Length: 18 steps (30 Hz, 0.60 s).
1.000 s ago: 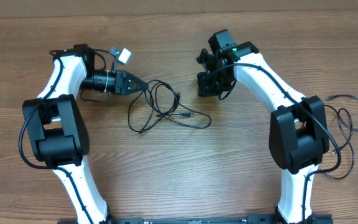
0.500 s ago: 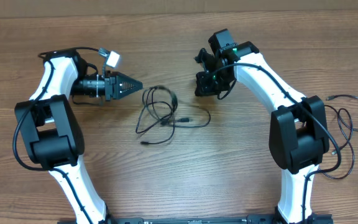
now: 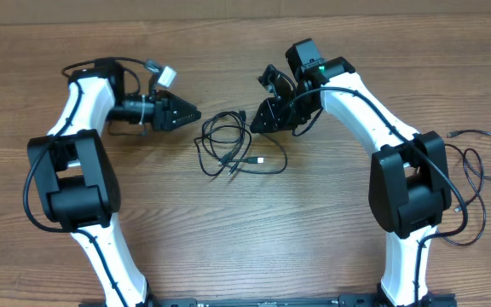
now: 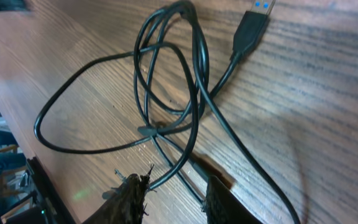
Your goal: Untangle cables
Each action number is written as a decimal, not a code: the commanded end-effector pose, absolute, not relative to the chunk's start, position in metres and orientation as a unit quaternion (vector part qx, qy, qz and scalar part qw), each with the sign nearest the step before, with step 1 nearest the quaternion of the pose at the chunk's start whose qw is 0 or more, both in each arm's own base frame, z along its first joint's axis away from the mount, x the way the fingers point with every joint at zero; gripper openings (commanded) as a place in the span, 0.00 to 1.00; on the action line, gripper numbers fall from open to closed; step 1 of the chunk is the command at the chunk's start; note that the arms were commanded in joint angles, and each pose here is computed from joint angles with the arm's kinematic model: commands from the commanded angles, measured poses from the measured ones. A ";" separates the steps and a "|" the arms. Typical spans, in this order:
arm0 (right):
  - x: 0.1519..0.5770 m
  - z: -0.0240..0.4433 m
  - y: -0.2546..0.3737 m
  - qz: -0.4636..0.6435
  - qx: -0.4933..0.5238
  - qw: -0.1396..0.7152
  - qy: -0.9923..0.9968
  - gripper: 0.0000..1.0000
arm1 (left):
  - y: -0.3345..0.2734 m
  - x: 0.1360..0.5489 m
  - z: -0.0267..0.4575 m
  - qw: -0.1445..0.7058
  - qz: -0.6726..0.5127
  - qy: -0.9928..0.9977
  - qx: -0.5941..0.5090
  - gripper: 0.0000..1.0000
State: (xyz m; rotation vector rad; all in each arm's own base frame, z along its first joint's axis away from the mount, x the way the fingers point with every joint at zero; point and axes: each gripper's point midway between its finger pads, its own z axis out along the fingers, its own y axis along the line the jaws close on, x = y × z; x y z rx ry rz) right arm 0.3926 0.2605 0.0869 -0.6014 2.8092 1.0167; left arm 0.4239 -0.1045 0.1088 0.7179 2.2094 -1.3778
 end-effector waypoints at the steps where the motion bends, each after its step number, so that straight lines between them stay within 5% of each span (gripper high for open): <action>1: 0.393 0.102 0.266 0.346 -0.206 0.065 0.913 0.36 | -0.099 0.429 0.066 0.105 -0.398 0.900 0.146 0.43; 12: 0.388 0.091 0.270 0.303 -0.185 0.054 0.933 0.51 | -0.096 0.440 0.012 0.058 -0.113 0.990 0.059 0.48; 18: 0.388 0.071 0.234 0.195 -0.141 0.039 0.970 0.78 | -0.120 0.436 0.001 0.053 -0.110 0.990 0.071 0.43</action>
